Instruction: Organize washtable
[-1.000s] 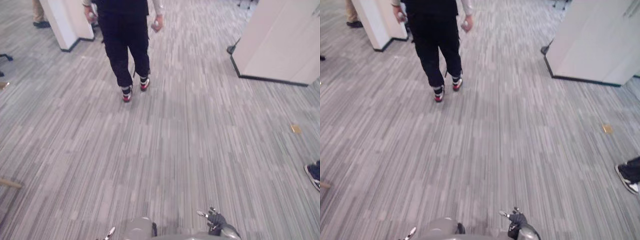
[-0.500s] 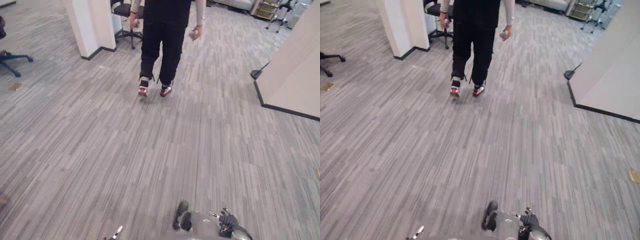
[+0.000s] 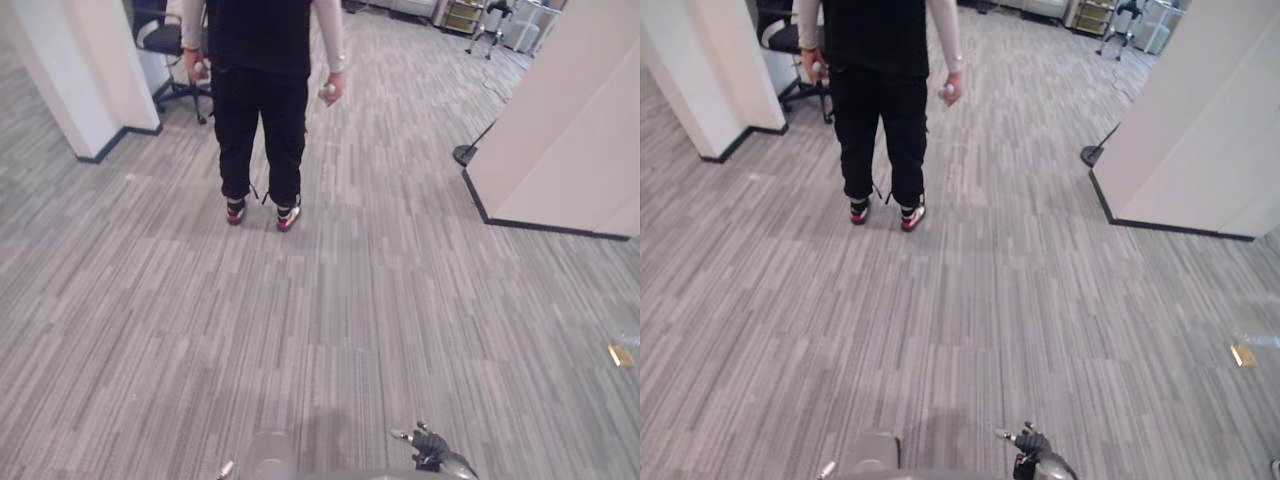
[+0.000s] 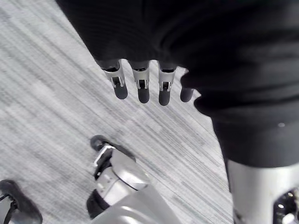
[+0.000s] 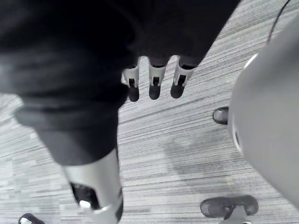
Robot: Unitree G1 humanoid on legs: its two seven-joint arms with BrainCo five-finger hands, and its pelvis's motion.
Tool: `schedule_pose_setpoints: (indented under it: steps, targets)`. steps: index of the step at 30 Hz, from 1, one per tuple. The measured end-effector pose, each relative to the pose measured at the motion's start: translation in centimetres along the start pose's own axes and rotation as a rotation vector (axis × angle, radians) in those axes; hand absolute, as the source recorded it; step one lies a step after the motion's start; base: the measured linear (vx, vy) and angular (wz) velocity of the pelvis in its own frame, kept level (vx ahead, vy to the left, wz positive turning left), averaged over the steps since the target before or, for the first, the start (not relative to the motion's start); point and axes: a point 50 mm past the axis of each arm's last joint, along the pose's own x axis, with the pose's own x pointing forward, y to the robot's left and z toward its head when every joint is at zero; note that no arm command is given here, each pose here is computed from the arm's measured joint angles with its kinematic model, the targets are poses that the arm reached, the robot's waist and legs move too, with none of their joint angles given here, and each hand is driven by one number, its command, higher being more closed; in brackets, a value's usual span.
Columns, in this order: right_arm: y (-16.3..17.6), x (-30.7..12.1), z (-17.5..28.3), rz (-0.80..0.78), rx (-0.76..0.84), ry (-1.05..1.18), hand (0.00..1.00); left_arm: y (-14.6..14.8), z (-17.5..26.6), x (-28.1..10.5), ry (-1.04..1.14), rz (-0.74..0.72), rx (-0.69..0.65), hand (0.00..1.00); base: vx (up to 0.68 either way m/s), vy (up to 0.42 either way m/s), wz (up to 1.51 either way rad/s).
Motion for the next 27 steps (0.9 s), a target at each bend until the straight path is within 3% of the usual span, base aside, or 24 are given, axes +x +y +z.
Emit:
schedule_pose_setpoints:
  steps: [11,12,17,27]
  targets:
    - [-0.8,0.0,-0.2,-0.041,0.024,0.008,0.00,0.0,-0.4,0.0,0.020,0.002,-0.003,0.00,0.10,0.058,0.01]
    - [-2.0,-0.5,-1.5,-0.067,0.008,0.039,0.00,1.8,-3.1,-0.8,0.106,0.034,0.054,0.00,-0.02,-0.032,-0.01]
    - [-1.6,-0.4,-1.6,-0.058,0.007,0.043,0.00,2.0,-2.9,-0.7,0.101,0.037,0.058,0.00,0.03,0.002,0.02]
    - [-0.2,0.2,0.8,-0.062,-0.152,-0.020,0.00,0.6,-0.9,-0.2,0.012,0.030,0.118,0.00,0.05,0.019,-0.03]
